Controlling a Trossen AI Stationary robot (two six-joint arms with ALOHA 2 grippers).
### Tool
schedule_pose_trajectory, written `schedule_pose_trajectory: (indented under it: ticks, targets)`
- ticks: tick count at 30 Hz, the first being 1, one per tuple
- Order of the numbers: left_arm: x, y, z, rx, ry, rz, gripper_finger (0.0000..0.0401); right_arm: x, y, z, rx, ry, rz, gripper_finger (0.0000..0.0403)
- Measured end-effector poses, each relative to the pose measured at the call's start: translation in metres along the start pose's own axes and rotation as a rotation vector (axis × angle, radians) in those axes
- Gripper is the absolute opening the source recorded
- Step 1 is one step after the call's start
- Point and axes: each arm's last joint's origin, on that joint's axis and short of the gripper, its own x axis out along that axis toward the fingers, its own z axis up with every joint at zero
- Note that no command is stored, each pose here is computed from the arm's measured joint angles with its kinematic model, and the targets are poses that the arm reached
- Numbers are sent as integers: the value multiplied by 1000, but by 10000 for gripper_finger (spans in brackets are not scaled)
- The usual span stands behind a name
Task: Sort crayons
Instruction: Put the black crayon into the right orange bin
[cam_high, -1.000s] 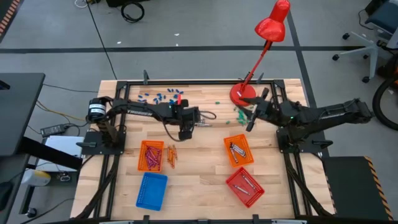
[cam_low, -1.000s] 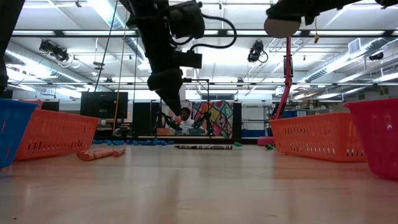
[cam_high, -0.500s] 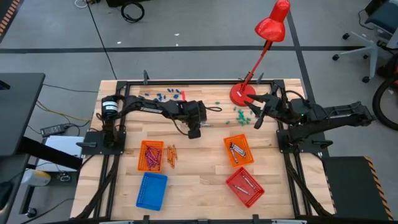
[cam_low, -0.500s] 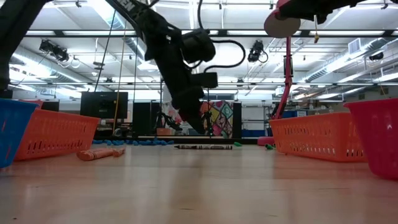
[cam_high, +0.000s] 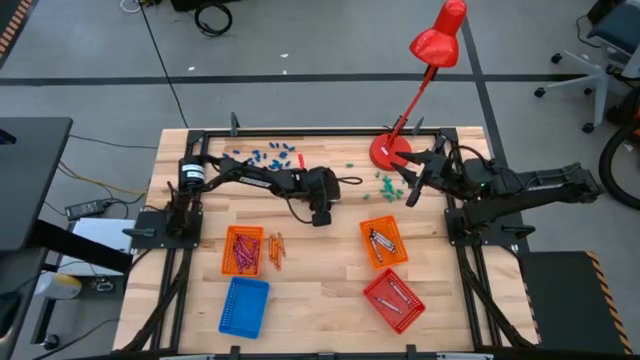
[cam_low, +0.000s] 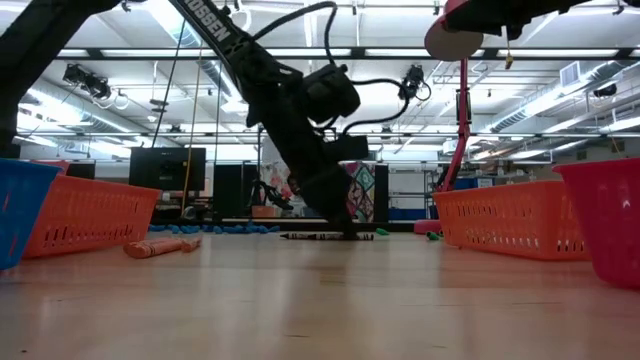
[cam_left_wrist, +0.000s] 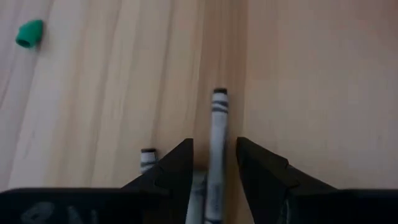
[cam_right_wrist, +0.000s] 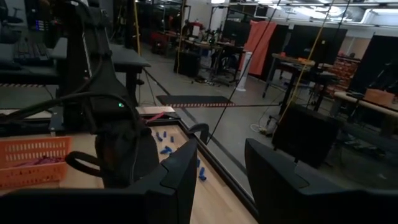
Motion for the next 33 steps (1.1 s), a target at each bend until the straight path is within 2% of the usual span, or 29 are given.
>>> schedule_pose_trajectory:
  ticks: [10, 23, 33]
  targets:
    - [6, -2, -1, 22, -10, -51, 131, 2, 1, 0, 0, 1, 4, 139]
    - [7, -3, -2, 28, -10, -82, 37, 2, 1, 0, -4, 2, 2, 139]
    - [-3, -8, 0, 42, 0, -60, 41, 2, 1, 0, 3, 2, 3, 139]
